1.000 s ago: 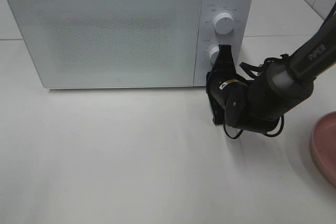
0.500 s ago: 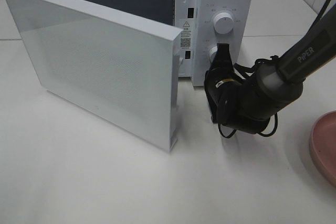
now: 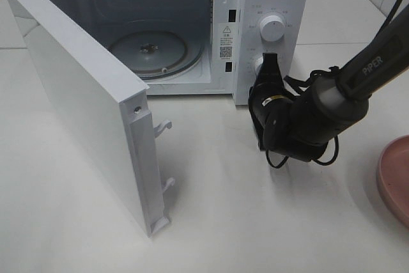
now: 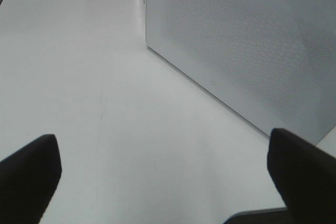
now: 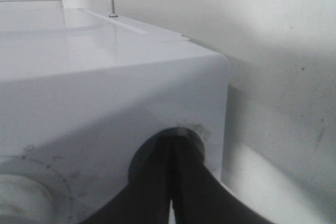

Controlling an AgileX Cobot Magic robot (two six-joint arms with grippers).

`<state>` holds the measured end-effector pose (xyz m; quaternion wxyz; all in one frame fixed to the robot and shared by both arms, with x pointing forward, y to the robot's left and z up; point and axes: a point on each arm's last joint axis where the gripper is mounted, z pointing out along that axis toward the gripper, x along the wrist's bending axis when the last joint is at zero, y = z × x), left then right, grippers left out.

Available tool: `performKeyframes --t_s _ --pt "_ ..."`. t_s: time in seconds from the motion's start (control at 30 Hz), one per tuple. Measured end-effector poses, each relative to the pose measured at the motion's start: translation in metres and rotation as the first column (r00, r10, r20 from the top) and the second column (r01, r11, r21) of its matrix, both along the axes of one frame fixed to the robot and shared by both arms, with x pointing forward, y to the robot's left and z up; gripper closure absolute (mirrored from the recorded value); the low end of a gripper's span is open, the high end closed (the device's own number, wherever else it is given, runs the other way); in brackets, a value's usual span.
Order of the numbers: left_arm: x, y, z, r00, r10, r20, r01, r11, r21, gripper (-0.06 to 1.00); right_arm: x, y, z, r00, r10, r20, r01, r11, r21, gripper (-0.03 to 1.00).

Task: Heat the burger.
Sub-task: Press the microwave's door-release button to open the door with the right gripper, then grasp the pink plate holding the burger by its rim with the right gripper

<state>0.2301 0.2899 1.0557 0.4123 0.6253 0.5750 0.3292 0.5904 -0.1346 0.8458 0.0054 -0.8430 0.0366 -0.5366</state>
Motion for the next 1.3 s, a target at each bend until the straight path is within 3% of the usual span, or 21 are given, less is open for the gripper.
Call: performKeyframes --t_s 0.57,0.93,1.13,1.17,1.2,1.27,1.3 --pt "0.000 0.000 0.000 1.000 0.000 0.000 0.000 1.000 0.000 -0.04 -0.003 -0.007 0.016 0.996 0.046 -0.078 -0.045 0.999 0.003 0.95" --pt "0.000 0.000 0.000 1.000 0.000 0.000 0.000 1.000 0.000 -0.04 -0.023 -0.016 0.027 0.961 0.160 -0.227 -0.187 0.977 -0.103 0.95" --pt "0.000 0.000 0.000 1.000 0.000 0.000 0.000 1.000 0.000 -0.04 -0.035 -0.015 0.046 0.920 0.273 -0.280 -0.326 0.932 -0.161 0.95" --pt "0.000 0.000 0.000 1.000 0.000 0.000 0.000 1.000 0.000 -0.04 -0.037 -0.013 0.054 0.897 0.329 -0.295 -0.394 0.898 -0.197 0.95" --pt "0.000 0.000 0.000 1.000 0.000 0.000 0.000 1.000 0.000 -0.04 -0.037 -0.013 0.054 0.897 0.329 -0.295 -0.394 0.898 -0.197 0.95" --pt "0.000 0.000 0.000 1.000 0.000 0.000 0.000 1.000 0.000 -0.04 -0.043 -0.011 0.064 0.843 0.421 -0.335 -0.509 0.826 -0.242 0.95" --pt "0.000 0.000 0.000 1.000 0.000 0.000 0.000 1.000 0.000 -0.04 -0.043 -0.011 0.064 0.843 0.421 -0.335 -0.509 0.826 -0.242 0.95"
